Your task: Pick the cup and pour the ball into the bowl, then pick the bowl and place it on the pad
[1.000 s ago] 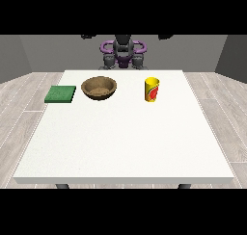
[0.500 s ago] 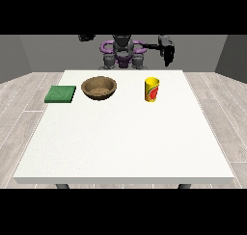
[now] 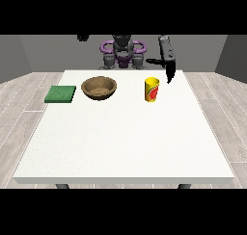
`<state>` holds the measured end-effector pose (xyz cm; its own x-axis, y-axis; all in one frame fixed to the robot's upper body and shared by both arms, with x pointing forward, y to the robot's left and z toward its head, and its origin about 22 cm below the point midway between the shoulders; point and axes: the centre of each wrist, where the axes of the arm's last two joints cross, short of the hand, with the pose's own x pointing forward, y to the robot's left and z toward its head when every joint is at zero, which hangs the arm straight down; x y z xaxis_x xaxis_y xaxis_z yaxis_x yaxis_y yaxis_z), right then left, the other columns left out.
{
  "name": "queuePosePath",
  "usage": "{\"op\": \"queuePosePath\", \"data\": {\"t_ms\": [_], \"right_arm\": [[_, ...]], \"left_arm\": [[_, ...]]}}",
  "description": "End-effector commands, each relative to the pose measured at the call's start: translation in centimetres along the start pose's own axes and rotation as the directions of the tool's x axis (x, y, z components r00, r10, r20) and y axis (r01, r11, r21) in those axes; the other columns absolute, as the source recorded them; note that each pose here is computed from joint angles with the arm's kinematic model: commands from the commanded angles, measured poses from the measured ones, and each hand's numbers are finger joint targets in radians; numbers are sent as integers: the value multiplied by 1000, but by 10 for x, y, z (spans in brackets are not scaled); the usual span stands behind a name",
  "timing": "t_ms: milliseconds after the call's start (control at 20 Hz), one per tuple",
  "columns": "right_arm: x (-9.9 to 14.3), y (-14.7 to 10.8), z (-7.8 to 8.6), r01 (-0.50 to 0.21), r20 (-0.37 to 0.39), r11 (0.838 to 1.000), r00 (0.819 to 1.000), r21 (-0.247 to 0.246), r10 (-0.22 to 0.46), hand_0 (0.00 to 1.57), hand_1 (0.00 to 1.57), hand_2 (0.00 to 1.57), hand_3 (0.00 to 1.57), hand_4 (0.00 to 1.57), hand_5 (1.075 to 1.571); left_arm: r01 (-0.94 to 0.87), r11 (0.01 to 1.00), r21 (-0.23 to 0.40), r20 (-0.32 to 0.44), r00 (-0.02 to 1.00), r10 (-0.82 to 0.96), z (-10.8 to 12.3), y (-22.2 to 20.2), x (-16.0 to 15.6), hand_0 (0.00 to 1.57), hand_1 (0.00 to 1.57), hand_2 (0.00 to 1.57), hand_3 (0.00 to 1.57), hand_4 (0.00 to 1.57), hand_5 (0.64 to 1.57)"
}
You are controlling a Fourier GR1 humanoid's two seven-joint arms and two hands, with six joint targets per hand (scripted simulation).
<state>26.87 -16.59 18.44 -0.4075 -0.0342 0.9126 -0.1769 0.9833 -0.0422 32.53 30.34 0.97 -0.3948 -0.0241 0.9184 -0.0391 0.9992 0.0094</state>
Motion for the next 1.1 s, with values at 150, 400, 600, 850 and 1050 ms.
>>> {"op": "queuePosePath", "data": {"t_ms": [150, 400, 600, 850, 1050], "right_arm": [[2, -28, 4, 26, -5, 999, 1000, -26, -26, 0, 0, 0, 0, 0, 1567], [3, -44, 25, 33, -2, 999, 999, -5, -33, 0, 0, 0, 0, 0, 1568], [22, -51, 27, -8, 93, 999, 996, 37, 4, 0, 0, 0, 0, 0, 1568], [45, -58, 43, -10, 161, 997, 987, 75, -3, 0, 0, 0, 0, 0, 1566], [58, -61, 47, -22, 182, 997, 983, 70, 9, 0, 0, 0, 0, 0, 1564]], "left_arm": [[1, 1000, 7, -31, 1000, -1, -7, 1, -27, 0, 0, 0, 0, 0, 1443], [-23, 998, 66, -58, 998, 27, 11, 4, -48, 0, 0, 0, 0, 0, 1421], [6, 993, 115, 47, 999, -11, -9, 29, -41, 0, 0, 0, 0, 0, 1423], [16, 988, 153, 62, 998, -26, 13, 42, -58, 0, 0, 0, 0, 0, 1426], [79, 989, 127, 60, 994, -88, -4, 35, -55, 1121, 1121, 1571, 1499, 480, 1536]]}}
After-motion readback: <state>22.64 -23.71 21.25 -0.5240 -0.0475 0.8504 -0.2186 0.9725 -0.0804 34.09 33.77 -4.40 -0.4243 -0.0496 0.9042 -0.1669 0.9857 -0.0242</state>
